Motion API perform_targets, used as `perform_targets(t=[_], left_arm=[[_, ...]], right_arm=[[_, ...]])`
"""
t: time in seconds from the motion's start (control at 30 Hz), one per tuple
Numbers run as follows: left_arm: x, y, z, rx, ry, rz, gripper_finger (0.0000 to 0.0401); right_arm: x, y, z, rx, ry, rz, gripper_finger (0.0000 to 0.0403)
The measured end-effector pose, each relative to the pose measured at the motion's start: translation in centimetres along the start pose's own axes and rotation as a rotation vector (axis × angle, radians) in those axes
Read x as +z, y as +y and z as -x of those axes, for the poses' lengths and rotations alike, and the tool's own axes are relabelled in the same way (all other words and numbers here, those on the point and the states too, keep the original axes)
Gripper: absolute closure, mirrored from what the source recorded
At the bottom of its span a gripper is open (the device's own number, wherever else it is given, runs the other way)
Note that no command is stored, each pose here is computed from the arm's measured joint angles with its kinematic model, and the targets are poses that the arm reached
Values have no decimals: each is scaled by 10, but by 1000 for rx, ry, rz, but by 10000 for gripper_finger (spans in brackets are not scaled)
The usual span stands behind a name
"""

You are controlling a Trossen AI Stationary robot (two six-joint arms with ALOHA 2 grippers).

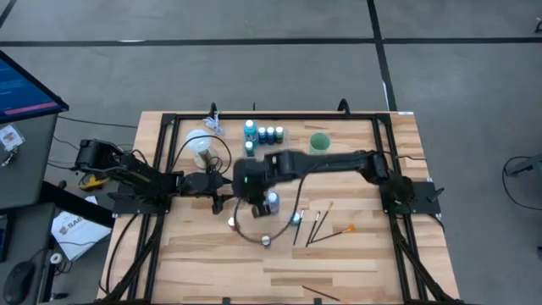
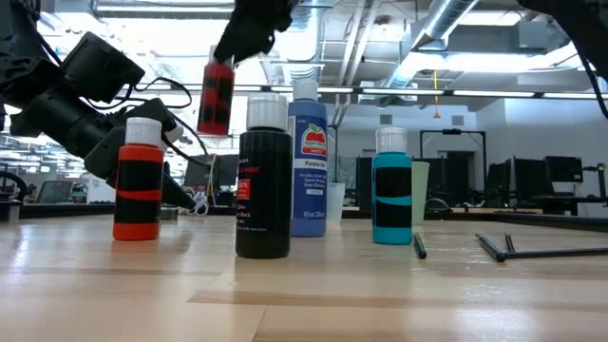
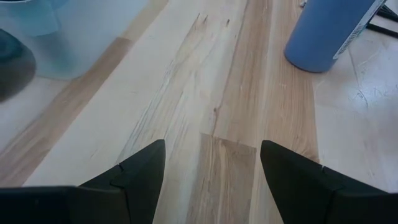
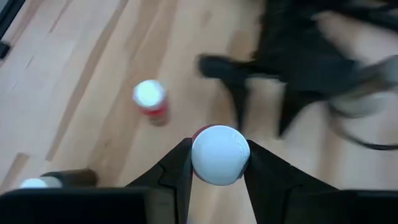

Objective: Pick & Place Paint Supplies
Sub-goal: Put the right small red paint bottle into the bin

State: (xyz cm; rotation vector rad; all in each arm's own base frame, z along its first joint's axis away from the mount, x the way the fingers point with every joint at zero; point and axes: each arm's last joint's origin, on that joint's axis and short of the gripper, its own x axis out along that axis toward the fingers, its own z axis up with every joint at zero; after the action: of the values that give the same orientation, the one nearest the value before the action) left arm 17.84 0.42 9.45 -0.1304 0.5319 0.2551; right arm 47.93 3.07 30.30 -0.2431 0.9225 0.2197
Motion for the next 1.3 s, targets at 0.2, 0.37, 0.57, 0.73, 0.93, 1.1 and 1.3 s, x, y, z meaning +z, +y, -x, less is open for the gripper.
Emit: perform_targets(t=[0.2,0.37,0.57,0.73,0.93,1.1,1.3], left_arm=[[0,0,0,0,0,-1,153],[0,0,0,3,0,-8,153],[-1,1,0,23,-2,-28,153],[0,1,0,23,-3,-38,153],[0,1,0,26,-5,-37,153],[0,1,0,26,-7,-35,153],[0,1,0,25,-9,-27,153]], right_arm=[[-7,-61,32,-98,-24,-73,288],[-28,-104,51,-159,0,-178,288],[-42,-130,54,-189,12,-232,289],[-47,-139,51,-204,2,-269,289],[-61,-145,32,-196,35,-313,289],[-67,-146,20,-198,32,-321,289],[-69,-147,20,-197,38,-343,289]])
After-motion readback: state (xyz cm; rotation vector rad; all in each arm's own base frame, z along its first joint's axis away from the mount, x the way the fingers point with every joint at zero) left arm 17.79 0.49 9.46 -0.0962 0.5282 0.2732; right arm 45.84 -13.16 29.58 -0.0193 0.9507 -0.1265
